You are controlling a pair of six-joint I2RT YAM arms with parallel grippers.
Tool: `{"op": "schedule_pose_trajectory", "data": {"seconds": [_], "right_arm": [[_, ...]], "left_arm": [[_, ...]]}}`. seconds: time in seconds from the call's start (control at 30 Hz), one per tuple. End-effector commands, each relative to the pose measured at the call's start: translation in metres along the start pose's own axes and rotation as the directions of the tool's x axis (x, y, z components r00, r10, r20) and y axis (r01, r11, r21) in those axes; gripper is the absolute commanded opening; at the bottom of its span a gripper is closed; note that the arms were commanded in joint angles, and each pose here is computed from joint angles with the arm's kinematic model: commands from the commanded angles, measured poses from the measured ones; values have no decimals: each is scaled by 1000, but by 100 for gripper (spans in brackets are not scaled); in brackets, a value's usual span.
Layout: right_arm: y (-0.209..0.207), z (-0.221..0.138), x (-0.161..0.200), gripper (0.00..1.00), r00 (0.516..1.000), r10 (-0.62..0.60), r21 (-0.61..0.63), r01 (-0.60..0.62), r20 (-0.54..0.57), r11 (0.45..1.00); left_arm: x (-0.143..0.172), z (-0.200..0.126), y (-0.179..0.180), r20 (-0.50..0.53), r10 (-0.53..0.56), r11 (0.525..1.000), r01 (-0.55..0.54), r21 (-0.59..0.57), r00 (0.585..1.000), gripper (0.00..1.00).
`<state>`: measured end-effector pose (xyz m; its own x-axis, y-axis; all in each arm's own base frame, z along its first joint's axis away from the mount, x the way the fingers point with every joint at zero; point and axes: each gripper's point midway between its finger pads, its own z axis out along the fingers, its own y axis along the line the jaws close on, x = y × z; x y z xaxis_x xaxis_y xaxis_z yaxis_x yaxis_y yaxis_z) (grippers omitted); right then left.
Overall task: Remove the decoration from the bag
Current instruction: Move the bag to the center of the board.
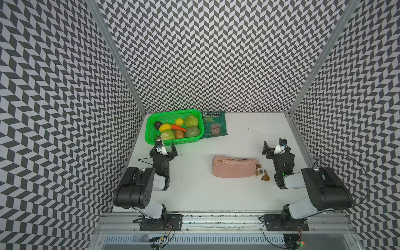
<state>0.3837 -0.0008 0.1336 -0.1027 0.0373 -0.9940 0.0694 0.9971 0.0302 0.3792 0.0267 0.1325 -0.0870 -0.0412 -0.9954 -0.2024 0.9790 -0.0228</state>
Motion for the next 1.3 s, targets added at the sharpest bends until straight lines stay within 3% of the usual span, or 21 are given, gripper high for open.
{"op": "schedule_pose_trajectory", "data": {"seconds": [0.0,0.57,0.67,0.73,0.83,0.93,1.0,1.1,1.17,1.27], "right_arm": [[3,1,-17,100,999,2,-11,-2,53,1000],[3,1,-18,100,998,6,-9,-6,58,1000],[1,1,-29,100,997,8,4,-8,76,1000],[0,7,-34,100,1000,6,19,-6,6,1000],[-7,15,-54,100,988,150,72,-147,-38,986],[-10,23,-58,100,924,369,141,-353,-104,925],[1,28,-62,100,878,437,119,-422,-193,899],[39,23,-80,97,858,411,-71,-452,-309,889],[64,8,-93,95,845,393,-202,-483,-363,852],[81,-10,-97,93,812,370,-258,-515,-451,817]], "left_arm": [[-13,-2,-1,44,-9,1000,8,11,999,100],[-13,-1,-1,40,-11,1000,11,12,999,100],[-25,5,5,21,-21,999,22,-48,1000,100],[-36,11,9,-16,-29,996,28,-84,999,100],[-54,16,13,-63,-100,987,91,-132,993,100],[-74,17,8,-127,-209,972,191,-140,970,100],[-89,14,-4,-186,-269,962,254,-102,945,100],[-108,0,-39,-294,-326,936,351,37,899,100],[-116,-16,-68,-364,-344,900,414,134,866,100],[-121,-43,-116,-452,-338,833,486,265,825,100]]}}
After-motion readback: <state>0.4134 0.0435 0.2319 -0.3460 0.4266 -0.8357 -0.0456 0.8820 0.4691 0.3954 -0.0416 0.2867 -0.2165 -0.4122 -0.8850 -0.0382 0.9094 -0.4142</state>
